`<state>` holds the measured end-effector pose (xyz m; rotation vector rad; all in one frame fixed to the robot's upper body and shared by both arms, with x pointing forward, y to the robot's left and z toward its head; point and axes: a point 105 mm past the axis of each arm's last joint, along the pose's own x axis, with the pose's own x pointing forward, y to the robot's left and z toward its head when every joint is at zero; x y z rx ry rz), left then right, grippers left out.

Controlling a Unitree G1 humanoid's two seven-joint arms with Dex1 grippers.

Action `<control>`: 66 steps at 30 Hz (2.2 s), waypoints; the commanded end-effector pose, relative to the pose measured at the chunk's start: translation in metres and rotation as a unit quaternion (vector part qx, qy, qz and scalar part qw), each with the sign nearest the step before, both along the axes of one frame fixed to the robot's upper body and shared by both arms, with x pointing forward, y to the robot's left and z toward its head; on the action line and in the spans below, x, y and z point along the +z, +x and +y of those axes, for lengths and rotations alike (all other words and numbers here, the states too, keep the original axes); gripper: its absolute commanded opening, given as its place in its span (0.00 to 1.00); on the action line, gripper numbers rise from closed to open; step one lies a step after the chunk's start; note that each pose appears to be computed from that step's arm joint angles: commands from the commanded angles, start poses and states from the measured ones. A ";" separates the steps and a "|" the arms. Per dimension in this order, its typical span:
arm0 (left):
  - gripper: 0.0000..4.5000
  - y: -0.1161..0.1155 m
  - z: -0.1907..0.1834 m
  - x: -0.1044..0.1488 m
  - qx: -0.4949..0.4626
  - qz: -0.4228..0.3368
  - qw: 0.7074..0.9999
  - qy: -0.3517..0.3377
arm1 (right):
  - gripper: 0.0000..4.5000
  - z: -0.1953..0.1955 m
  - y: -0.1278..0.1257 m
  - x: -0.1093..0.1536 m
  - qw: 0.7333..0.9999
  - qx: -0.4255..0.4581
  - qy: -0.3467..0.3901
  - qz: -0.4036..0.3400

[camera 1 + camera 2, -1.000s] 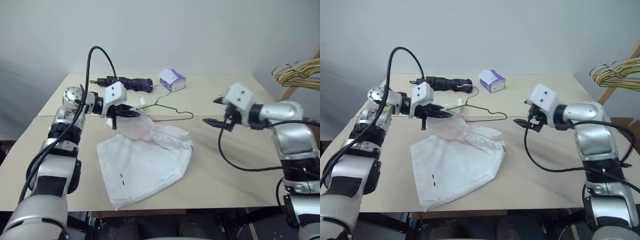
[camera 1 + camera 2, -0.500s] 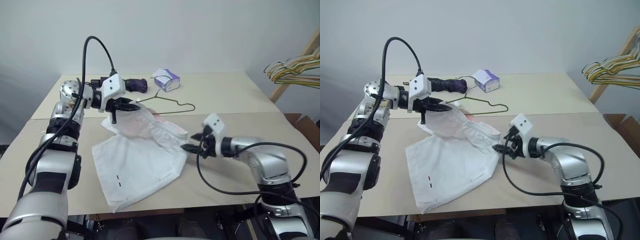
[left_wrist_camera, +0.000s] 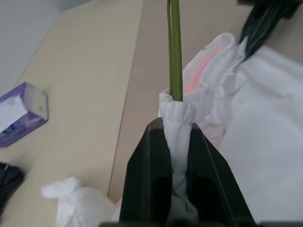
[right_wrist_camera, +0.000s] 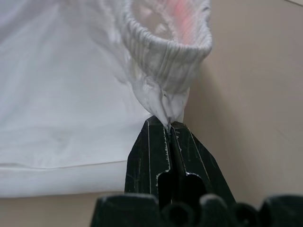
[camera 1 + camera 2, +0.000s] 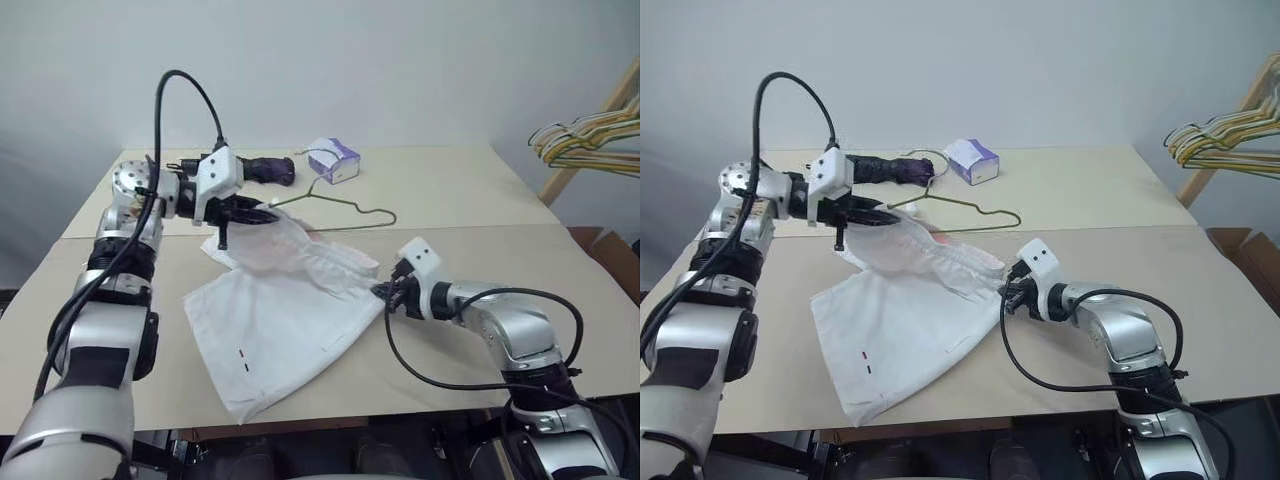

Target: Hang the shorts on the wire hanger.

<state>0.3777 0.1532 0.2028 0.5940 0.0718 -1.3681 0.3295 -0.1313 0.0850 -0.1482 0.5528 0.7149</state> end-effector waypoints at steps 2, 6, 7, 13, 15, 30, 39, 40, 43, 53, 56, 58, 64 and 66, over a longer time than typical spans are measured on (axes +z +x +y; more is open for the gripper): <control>0.00 -0.018 0.003 0.017 -0.040 -0.006 0.999 -0.004 | 0.01 -0.025 0.022 0.025 0.998 -0.041 -0.009 -0.048; 0.00 -0.020 0.008 0.010 -0.036 0.002 0.999 0.016 | 0.01 -0.040 0.031 0.032 0.996 -0.052 -0.022 -0.062; 0.00 -0.019 0.010 0.009 -0.032 0.002 0.999 0.021 | 0.01 -0.045 0.033 0.033 0.996 -0.055 -0.029 -0.069; 0.00 -0.008 0.013 0.001 0.014 -0.004 0.999 0.030 | 0.01 -0.060 0.036 0.043 0.992 -0.059 -0.055 -0.094; 0.00 -0.004 0.012 0.000 0.030 -0.005 0.999 0.024 | 0.01 -0.061 0.035 0.043 0.992 -0.059 -0.055 -0.095; 0.00 0.003 0.009 -0.009 0.041 -0.012 0.997 0.061 | 0.01 -0.037 0.035 0.109 0.961 0.003 -0.155 -0.229; 0.00 0.012 0.003 0.008 0.053 -0.044 0.997 0.035 | 0.01 0.017 0.027 0.167 0.867 0.118 -0.297 -0.383; 0.00 0.012 0.002 0.009 0.052 -0.046 0.997 0.032 | 0.01 0.022 0.027 0.168 0.862 0.125 -0.300 -0.389; 0.00 0.013 0.001 0.011 0.052 -0.051 0.997 0.033 | 0.01 0.031 0.026 0.165 0.858 0.138 -0.306 -0.389; 0.00 0.008 -0.002 0.012 0.040 -0.054 0.998 0.018 | 0.01 0.034 0.033 0.138 0.852 0.155 -0.335 -0.370; 0.00 0.008 -0.001 0.008 0.041 -0.054 0.997 0.025 | 0.01 0.039 0.030 0.143 0.863 0.158 -0.306 -0.370; 0.00 0.009 -0.003 0.008 0.040 -0.055 0.997 0.022 | 0.01 0.040 0.028 0.143 0.865 0.164 -0.299 -0.369; 0.00 0.001 -0.006 0.014 0.006 -0.058 0.998 0.001 | 0.16 0.038 0.015 0.131 0.866 0.230 -0.287 -0.339; 0.00 -0.001 -0.003 0.014 0.000 -0.056 0.998 0.004 | 0.30 0.034 0.017 0.130 0.865 0.227 -0.289 -0.340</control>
